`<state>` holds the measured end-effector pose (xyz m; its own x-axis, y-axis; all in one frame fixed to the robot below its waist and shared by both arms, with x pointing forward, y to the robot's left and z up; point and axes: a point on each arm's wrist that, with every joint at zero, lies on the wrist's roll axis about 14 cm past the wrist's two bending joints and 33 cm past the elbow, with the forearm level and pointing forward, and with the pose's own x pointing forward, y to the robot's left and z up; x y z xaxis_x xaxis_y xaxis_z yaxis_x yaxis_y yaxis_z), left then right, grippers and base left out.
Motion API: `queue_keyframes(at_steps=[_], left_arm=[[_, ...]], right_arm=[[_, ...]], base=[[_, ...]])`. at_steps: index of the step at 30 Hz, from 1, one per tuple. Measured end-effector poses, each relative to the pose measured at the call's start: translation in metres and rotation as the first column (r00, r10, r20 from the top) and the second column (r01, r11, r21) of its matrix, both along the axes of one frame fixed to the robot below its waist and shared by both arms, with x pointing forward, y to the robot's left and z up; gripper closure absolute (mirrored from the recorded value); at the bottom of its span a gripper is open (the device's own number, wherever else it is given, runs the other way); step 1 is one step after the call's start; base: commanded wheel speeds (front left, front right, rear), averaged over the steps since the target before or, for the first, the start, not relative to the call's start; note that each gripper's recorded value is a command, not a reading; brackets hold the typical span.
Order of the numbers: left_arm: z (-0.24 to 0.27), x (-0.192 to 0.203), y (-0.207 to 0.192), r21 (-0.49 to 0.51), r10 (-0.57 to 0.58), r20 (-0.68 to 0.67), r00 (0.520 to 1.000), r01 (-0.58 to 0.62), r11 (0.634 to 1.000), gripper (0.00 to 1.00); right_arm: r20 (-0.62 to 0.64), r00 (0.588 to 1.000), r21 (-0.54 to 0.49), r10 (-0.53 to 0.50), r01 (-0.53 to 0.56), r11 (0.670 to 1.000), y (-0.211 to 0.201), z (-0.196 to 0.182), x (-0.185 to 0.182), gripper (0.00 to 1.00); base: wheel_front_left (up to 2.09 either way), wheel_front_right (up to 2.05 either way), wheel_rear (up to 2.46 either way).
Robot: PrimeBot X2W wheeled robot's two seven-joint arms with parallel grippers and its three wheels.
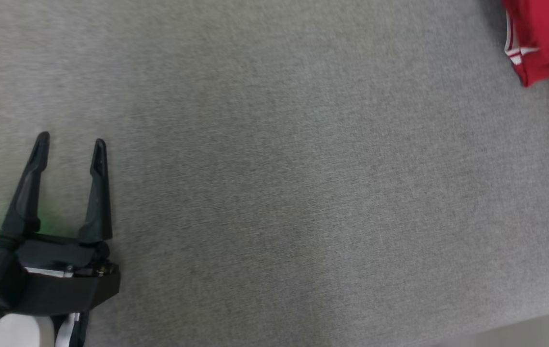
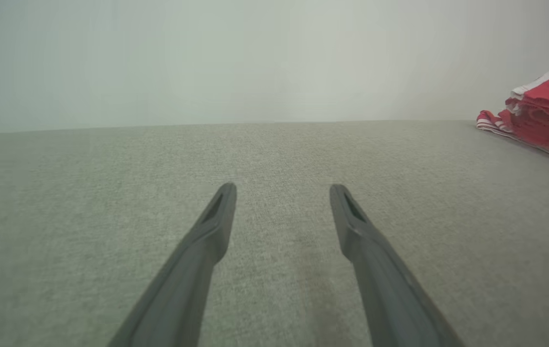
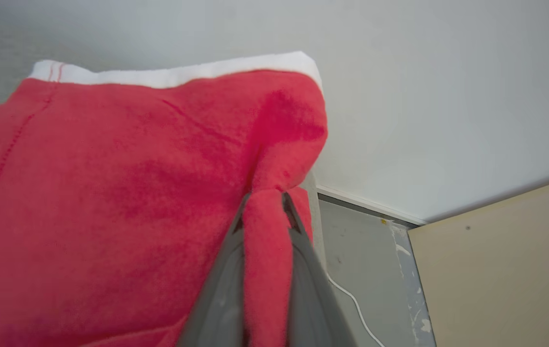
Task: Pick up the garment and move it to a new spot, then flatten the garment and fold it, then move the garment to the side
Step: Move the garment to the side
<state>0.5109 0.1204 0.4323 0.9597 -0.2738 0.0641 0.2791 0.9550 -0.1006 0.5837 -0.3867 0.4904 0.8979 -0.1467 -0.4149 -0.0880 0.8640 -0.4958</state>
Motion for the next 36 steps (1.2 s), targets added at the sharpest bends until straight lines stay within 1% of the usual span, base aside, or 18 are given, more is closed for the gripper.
queue_keyframes(at_steps=[5,7,10,12,13,14,15,18,21,27,30,36], left_arm=[[-0.009,0.007,-0.013,-0.013,-0.039,0.000,0.999,0.039,0.999,0.00],[-0.013,0.010,-0.016,-0.019,-0.049,0.000,0.999,0.049,0.999,0.00],[-0.018,0.012,-0.020,-0.022,-0.061,-0.006,0.998,0.061,0.998,0.00],[-0.020,0.014,-0.021,-0.024,-0.065,-0.005,0.998,0.065,0.998,0.00],[-0.021,0.014,-0.021,-0.025,-0.066,-0.006,0.998,0.065,0.998,0.00],[-0.021,0.014,-0.021,-0.024,-0.063,-0.006,0.998,0.063,0.998,0.00],[-0.021,0.014,-0.020,-0.024,-0.060,-0.006,0.998,0.059,0.998,0.00],[-0.020,0.014,-0.017,-0.023,-0.050,-0.008,0.999,0.049,0.999,0.00],[-0.019,0.013,-0.015,-0.025,-0.043,-0.008,0.999,0.043,0.999,0.00],[-0.014,0.010,-0.011,-0.033,-0.018,-0.015,1.000,0.017,0.999,0.00],[-0.012,0.005,-0.007,-0.034,-0.001,-0.031,1.000,0.000,0.999,0.00],[-0.005,-0.013,0.010,-0.029,0.059,-0.061,0.996,-0.061,0.998,0.00]], right_arm=[[-0.029,0.998,-0.045,-0.063,0.062,0.997,-0.027,-0.001,-0.003,1.00],[-0.045,0.996,-0.084,-0.081,0.077,0.993,-0.038,-0.004,-0.005,1.00],[-0.029,0.995,-0.100,-0.096,0.093,0.991,-0.047,-0.003,-0.002,1.00],[-0.033,0.993,-0.132,-0.112,0.107,0.985,-0.055,-0.004,-0.002,1.00],[-0.035,0.992,-0.142,-0.119,0.113,0.983,-0.058,-0.005,-0.002,0.69],[-0.030,0.992,-0.142,-0.124,0.118,0.983,-0.060,-0.006,-0.001,0.41],[-0.031,0.991,-0.145,-0.127,0.122,0.982,-0.061,-0.008,0.000,0.00],[-0.003,0.994,-0.158,-0.112,0.110,0.981,-0.059,-0.005,0.007,0.00],[0.044,0.997,-0.188,-0.067,0.074,0.979,-0.053,0.006,0.015,0.00],[0.144,0.990,-0.148,-0.003,0.025,0.989,-0.030,0.026,0.024,0.00],[0.211,0.977,-0.133,0.043,-0.015,0.991,-0.015,0.044,0.025,0.00],[0.342,0.931,-0.051,0.131,-0.121,0.991,0.030,0.069,0.017,0.00]], base=[[0.00,0.00,0.00],[0.00,0.00,0.00],[0.00,0.00,0.00],[0.00,0.00,0.00],[0.00,0.00,0.00],[0.00,0.00,0.00],[0.00,0.00,0.00],[0.00,0.00,0.00],[0.00,0.00,0.00],[0.00,0.00,0.00],[0.00,0.00,0.00],[0.00,0.00,0.00]])
